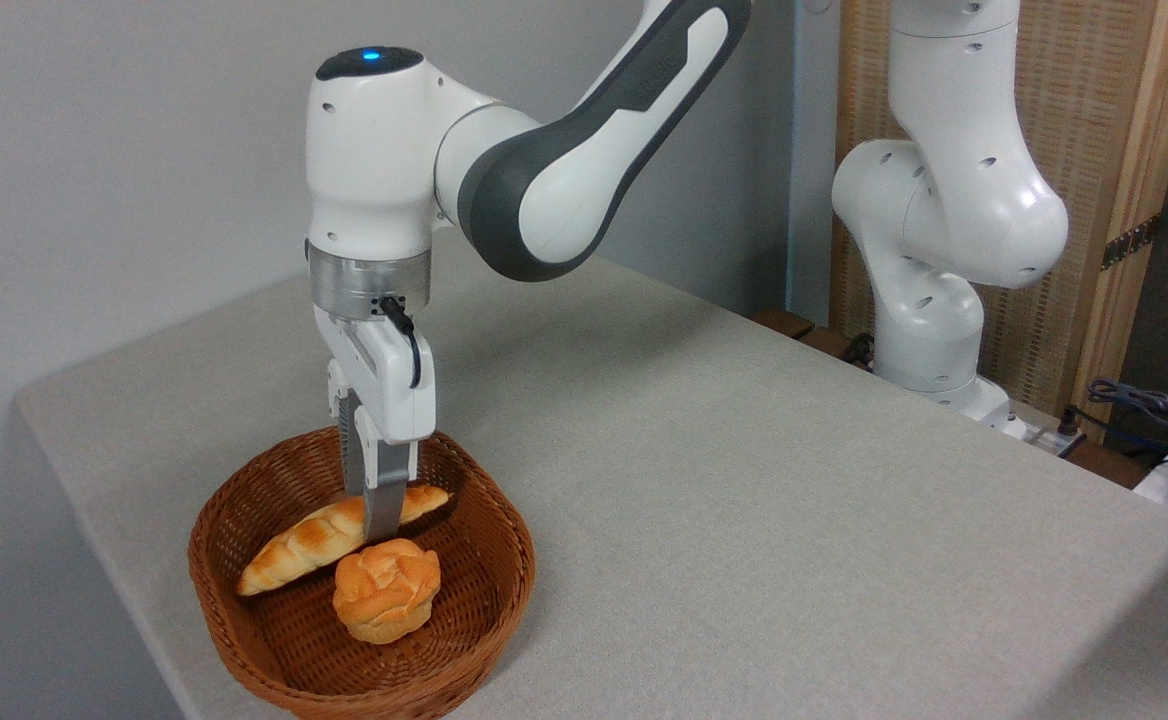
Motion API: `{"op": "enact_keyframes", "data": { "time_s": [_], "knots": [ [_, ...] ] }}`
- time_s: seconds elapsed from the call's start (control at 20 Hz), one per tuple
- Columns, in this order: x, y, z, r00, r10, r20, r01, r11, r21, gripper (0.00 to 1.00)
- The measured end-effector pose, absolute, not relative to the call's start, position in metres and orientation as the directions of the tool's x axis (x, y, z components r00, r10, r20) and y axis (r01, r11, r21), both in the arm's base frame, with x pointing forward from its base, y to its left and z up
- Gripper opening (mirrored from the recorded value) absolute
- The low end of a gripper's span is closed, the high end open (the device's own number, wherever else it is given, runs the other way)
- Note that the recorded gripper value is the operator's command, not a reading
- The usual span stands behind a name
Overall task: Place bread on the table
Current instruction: 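Close the gripper around the middle of the croissant-shaped roll, then lift the roll out of the basket and carry it onto the table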
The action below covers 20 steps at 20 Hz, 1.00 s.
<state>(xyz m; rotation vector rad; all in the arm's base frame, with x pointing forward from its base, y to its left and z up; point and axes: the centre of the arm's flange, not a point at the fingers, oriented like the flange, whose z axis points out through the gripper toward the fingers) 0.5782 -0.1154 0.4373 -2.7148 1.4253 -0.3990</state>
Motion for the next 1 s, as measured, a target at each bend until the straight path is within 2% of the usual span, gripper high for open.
{"op": "enact_keyframes", "data": {
  "time_s": [0.3,0.5,0.7,1.0],
  "knots": [
    [0.578,-0.115,0.444,0.546,-0.809,0.219,-0.797,-0.582,-0.163,0.30],
    [0.578,-0.111,0.452,0.554,-0.799,0.233,-0.787,-0.594,-0.165,0.21],
    [0.576,-0.109,0.461,0.561,-0.798,0.220,-0.790,-0.596,-0.146,0.20],
    [0.574,-0.096,0.492,0.593,-0.781,0.196,-0.781,-0.617,-0.094,0.20]
  ]
}}
